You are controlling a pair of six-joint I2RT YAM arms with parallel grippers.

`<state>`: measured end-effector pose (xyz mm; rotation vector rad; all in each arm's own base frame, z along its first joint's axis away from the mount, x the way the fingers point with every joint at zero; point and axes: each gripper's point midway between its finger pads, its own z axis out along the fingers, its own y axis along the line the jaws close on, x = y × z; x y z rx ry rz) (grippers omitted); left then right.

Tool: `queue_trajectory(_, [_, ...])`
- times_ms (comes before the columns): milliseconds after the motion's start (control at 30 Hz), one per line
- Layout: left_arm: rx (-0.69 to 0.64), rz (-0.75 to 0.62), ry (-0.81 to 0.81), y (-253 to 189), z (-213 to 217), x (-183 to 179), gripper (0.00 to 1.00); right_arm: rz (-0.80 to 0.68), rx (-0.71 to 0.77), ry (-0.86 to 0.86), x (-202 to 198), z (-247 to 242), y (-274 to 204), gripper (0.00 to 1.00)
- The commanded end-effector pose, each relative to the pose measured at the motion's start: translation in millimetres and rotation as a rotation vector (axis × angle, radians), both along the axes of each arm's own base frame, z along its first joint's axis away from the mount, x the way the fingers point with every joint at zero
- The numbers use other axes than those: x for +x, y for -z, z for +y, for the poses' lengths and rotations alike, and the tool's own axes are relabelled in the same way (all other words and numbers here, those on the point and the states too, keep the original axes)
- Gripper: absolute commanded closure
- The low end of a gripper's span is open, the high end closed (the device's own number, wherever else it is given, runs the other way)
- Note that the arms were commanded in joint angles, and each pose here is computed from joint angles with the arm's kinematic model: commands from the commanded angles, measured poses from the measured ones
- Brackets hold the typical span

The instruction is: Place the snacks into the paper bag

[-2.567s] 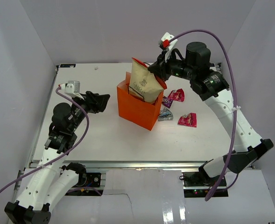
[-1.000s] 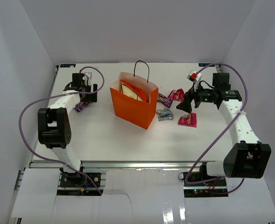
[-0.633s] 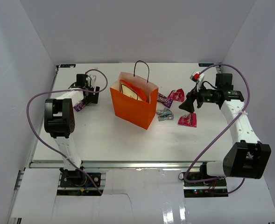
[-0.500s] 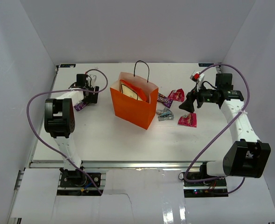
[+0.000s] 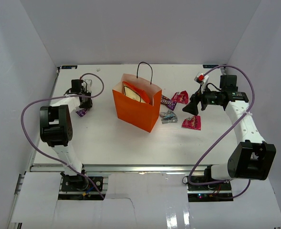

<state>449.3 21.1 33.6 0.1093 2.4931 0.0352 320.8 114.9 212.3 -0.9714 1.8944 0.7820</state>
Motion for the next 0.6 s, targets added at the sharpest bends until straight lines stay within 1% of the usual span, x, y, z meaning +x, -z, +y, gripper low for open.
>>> queue_trajectory(0, [-0.1, -0.138, 0.016, -62, -20, 2, 0.79, -0.039, 0.032, -0.016, 4, 3, -17, 0.07])
queue_trajectory(33, [-0.121, -0.162, 0.015, -72, -23, 2, 0.79, -0.037, 0.034, -0.018, 4, 4, -17, 0.07])
queue_trajectory(67, [-0.172, -0.194, 0.014, -86, -31, 4, 0.79, -0.038, 0.036, -0.016, 4, 3, -19, 0.07])
queue_trajectory(100, [-0.213, -0.251, 0.016, -113, -37, 5, 0.79, -0.035, 0.038, -0.016, 3, 4, -19, 0.07])
queue_trajectory(133, [-0.244, -0.284, 0.027, -128, -43, 5, 0.79, -0.037, 0.038, -0.016, 3, 4, -20, 0.07])
queue_trajectory(167, [-0.318, -0.325, 0.045, -149, -55, 6, 0.79, -0.034, 0.04, -0.016, 3, 4, -20, 0.07])
queue_trajectory(200, [-0.347, -0.388, 0.079, -178, -62, 3, 0.79, -0.036, 0.041, -0.019, 2, 4, -21, 0.07])
queue_trajectory(233, [-0.377, -0.427, 0.094, -196, -67, 2, 0.79, -0.035, 0.042, -0.016, 2, 4, -21, 0.06])
queue_trajectory(300, [-0.45, -0.541, 0.171, -247, -84, -7, 0.79, -0.036, 0.042, -0.018, 1, 4, -22, 0.07])
queue_trajectory(433, [-0.556, -0.726, 0.292, -325, -106, -25, 0.78, -0.041, 0.037, -0.019, 1, 4, -23, 0.06])
queue_trajectory(500, [-0.627, -0.753, 0.391, -350, -128, -39, 0.77, -0.04, 0.037, -0.02, 1, 4, -23, 0.06])
queue_trajectory(533, [-0.635, -0.781, 0.431, -361, -133, -43, 0.77, -0.041, 0.036, -0.018, 2, 4, -23, 0.06])
queue_trajectory(567, [-0.652, -0.777, 0.501, -366, -154, -51, 0.76, -0.042, 0.037, -0.019, 2, 4, -24, 0.06])
